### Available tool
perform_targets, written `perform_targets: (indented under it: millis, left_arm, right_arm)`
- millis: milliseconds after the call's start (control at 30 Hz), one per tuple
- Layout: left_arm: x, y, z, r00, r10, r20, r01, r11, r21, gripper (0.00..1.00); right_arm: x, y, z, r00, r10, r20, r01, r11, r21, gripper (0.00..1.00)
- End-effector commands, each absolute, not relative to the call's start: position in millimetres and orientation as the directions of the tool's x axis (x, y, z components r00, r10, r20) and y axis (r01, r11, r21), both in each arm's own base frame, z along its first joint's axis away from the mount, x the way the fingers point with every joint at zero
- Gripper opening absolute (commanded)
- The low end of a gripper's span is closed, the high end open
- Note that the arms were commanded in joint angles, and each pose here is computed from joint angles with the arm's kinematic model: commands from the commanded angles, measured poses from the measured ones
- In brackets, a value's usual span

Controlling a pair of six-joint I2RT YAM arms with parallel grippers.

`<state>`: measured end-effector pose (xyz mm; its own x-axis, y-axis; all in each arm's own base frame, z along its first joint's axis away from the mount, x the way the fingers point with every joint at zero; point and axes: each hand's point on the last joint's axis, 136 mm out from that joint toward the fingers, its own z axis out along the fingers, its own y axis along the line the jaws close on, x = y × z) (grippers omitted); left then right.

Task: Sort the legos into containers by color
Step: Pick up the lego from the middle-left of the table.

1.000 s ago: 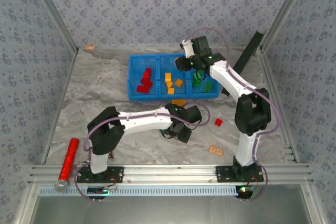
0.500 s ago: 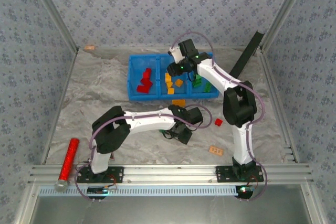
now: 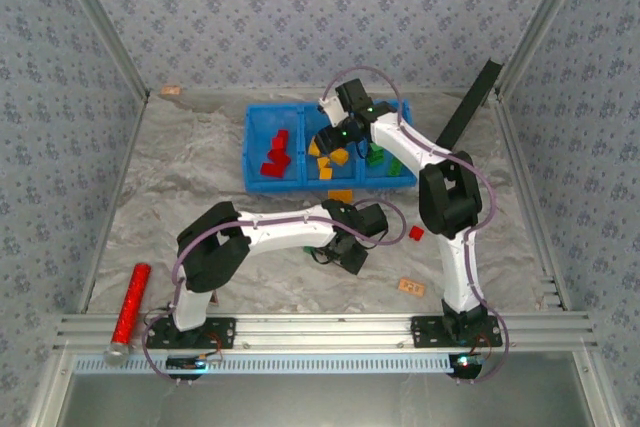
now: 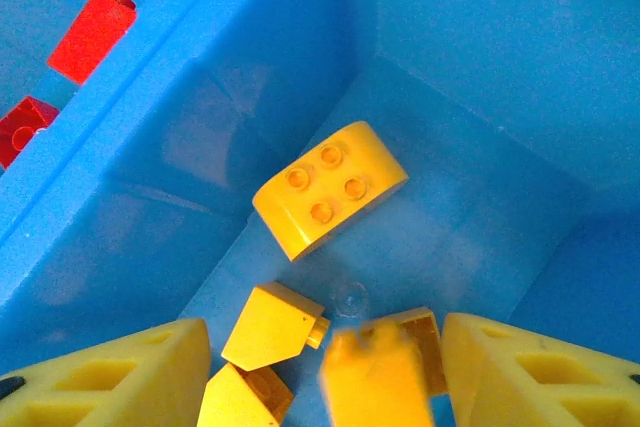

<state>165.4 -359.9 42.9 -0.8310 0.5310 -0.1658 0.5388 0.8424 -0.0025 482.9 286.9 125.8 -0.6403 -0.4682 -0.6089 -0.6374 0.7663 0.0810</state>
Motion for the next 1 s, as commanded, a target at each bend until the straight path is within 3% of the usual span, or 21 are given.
perform_targets:
  millis: [0, 100, 233, 400, 733, 967]
  left_arm:
    - [161, -371, 37, -0.812, 0.562, -0.155, 0.572, 0.820, -0.022, 0.70]
    - [162, -373, 43, -0.806, 0.565, -0.177, 0.579, 0.815, -0.036, 0.73]
    - [165, -377, 49, -0.794, 0.573, -0.204, 0.591, 0.806, -0.040, 0.85]
    - [168, -377, 44, -0.790, 0.581, -0.196, 0.595, 0.803, -0.016, 0.88]
    - [164, -370, 28, -0.815, 0.566, -0.125, 0.570, 0.822, 0.007, 0.84]
    - [157, -355, 22, -0.847, 0.527, -0.071, 0.528, 0.849, -0.001, 0.75]
  right_arm:
    - [483, 287, 125, -0.642, -0.485, -0.594, -0.645, 0.760, 0.077, 0.65]
    - [483, 286, 125, -0.645, -0.482, -0.593, -0.644, 0.761, 0.081, 0.65]
    - [484, 285, 125, -0.646, -0.479, -0.595, -0.642, 0.762, 0.084, 0.65]
    - [482, 282, 124, -0.650, -0.479, -0.590, -0.640, 0.763, 0.085, 0.65]
    - [482, 274, 134, -0.650, -0.458, -0.606, -0.627, 0.774, 0.089, 0.65]
    - [484, 269, 139, -0.651, -0.447, -0.614, -0.618, 0.782, 0.085, 0.65]
